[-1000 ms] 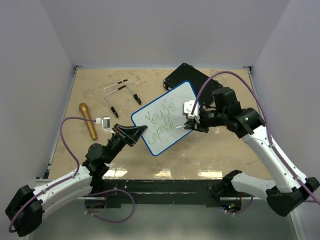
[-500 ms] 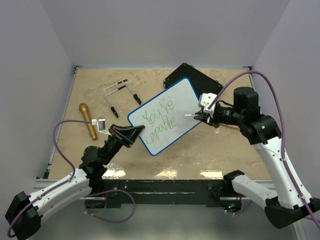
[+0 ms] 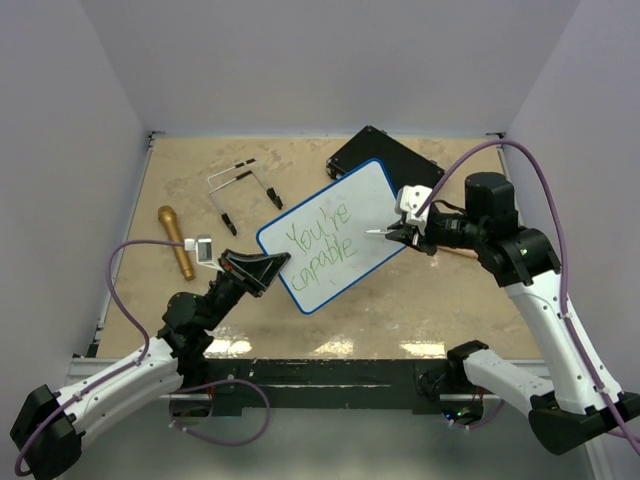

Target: Write a sentence on the whiteboard

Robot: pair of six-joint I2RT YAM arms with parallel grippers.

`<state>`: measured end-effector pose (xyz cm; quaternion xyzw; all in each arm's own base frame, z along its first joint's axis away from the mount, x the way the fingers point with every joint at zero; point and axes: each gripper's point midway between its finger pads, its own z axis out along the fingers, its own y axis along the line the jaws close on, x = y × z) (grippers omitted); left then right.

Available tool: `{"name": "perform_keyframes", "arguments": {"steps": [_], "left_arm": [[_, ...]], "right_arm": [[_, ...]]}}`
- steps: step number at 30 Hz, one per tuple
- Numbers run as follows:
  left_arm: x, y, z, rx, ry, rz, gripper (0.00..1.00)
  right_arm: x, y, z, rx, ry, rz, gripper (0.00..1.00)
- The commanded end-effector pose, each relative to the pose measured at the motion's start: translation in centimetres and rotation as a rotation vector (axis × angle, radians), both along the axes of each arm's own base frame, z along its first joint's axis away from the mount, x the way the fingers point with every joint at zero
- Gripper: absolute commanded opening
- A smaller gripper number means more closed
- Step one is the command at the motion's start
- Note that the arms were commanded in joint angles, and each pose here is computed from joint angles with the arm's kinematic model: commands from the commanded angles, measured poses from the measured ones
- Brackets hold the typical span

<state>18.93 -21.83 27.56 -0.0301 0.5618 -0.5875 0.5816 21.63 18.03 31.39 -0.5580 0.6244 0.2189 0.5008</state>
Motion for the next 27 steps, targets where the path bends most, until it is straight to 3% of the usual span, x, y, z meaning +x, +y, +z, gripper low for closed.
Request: {"name": "perform_keyframes", "arguments": {"steps": [1,27], "left_arm": [[-1.66,1.28,6.32,-0.166,-0.147,-0.021,0.0],[-1.64,0.99,6.44,-0.18,-0.143,-0.036,0.0]], "right_arm": [[-0.15,0.4,1.77,0.034,-0.049,0.03,0.0],[0.27,0.06,1.36,0.031,-0.046,-0.009,0.0]]}}
